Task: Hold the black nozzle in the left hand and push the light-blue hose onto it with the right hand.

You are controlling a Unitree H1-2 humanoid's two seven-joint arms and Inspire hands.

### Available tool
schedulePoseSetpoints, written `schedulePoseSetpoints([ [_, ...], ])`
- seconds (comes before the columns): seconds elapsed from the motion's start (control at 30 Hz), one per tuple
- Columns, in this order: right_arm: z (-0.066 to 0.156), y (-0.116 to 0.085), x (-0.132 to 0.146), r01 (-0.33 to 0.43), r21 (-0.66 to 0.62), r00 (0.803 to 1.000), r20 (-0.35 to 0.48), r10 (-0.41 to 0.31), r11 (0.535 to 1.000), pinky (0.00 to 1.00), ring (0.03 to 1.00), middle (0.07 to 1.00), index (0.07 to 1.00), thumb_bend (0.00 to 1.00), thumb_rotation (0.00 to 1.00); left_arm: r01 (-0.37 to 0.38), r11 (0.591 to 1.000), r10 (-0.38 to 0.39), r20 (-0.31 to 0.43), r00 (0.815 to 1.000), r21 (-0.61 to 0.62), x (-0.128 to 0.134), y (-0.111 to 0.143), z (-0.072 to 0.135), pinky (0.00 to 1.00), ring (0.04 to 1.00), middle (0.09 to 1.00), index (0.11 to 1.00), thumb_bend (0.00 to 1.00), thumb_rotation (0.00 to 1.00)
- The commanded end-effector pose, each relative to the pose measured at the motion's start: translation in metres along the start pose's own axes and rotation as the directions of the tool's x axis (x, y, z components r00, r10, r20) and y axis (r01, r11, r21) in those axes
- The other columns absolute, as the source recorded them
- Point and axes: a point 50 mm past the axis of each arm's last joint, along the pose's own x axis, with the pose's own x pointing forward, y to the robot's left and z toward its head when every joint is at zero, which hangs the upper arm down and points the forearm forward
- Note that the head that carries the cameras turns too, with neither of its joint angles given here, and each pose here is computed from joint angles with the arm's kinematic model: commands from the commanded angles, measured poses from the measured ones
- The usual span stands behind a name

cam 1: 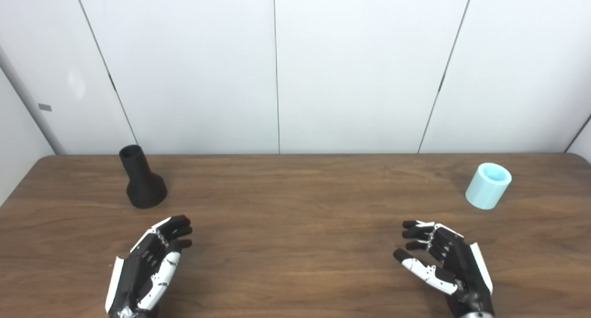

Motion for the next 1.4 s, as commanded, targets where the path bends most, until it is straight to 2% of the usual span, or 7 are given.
schedulePoseSetpoints([
  [0.0, 0.014, -0.003, 0.007, 0.003, 0.006, 0.997, 0.083, -0.004, 1.000, 0.56, 0.646, 0.668, 0.495, 0.48, 0.15, -0.003, 1.000, 0.002, -0.027, 1.000, -0.006, -0.009, -0.001, -0.010, 0.68, 0.752, 0.765, 0.734, 0.33, 0.41],
  [0.47, 0.015, -0.004, 0.006, 0.002, -0.010, 0.996, 0.090, -0.002, 1.000, 0.57, 0.655, 0.678, 0.496, 0.48, 0.15, -0.014, 1.000, 0.014, -0.026, 1.000, 0.011, -0.010, 0.000, -0.008, 0.68, 0.751, 0.768, 0.743, 0.34, 0.41],
  [0.53, 0.014, -0.003, 0.005, 0.006, -0.008, 0.996, 0.091, -0.005, 1.000, 0.56, 0.652, 0.675, 0.495, 0.48, 0.15, -0.037, 0.999, 0.038, -0.017, 0.999, 0.031, -0.011, 0.003, -0.009, 0.67, 0.743, 0.764, 0.744, 0.38, 0.40],
  [0.63, 0.014, -0.002, 0.005, 0.009, -0.012, 0.996, 0.090, -0.008, 1.000, 0.56, 0.645, 0.670, 0.495, 0.48, 0.15, -0.089, 0.995, 0.089, 0.011, 0.996, 0.046, -0.012, 0.007, -0.010, 0.63, 0.713, 0.737, 0.728, 0.64, 0.30],
  [0.93, 0.014, -0.005, 0.006, 0.007, 0.008, 0.996, 0.084, -0.008, 1.000, 0.55, 0.649, 0.672, 0.495, 0.48, 0.15, -0.183, 0.979, 0.172, 0.115, 0.978, 0.094, -0.005, 0.031, -0.004, 0.81, 0.826, 0.811, 0.830, 0.80, 0.14],
  [1.17, 0.009, -0.022, 0.012, 0.014, -0.011, 0.997, 0.076, -0.013, 1.000, 0.60, 0.670, 0.680, 0.495, 0.48, 0.15, -0.223, 0.949, 0.205, 0.099, 0.974, 0.222, 0.010, 0.046, 0.023, 0.98, 0.952, 0.924, 0.971, 0.90, 0.24],
  [1.37, 0.006, -0.041, 0.018, -0.001, 0.018, 0.998, 0.059, 0.000, 1.000, 0.66, 0.704, 0.704, 0.495, 0.48, 0.15, -0.264, 0.902, 0.251, 0.083, 0.964, 0.343, 0.033, 0.056, 0.034, 1.00, 0.987, 0.963, 1.000, 1.00, 0.33],
])
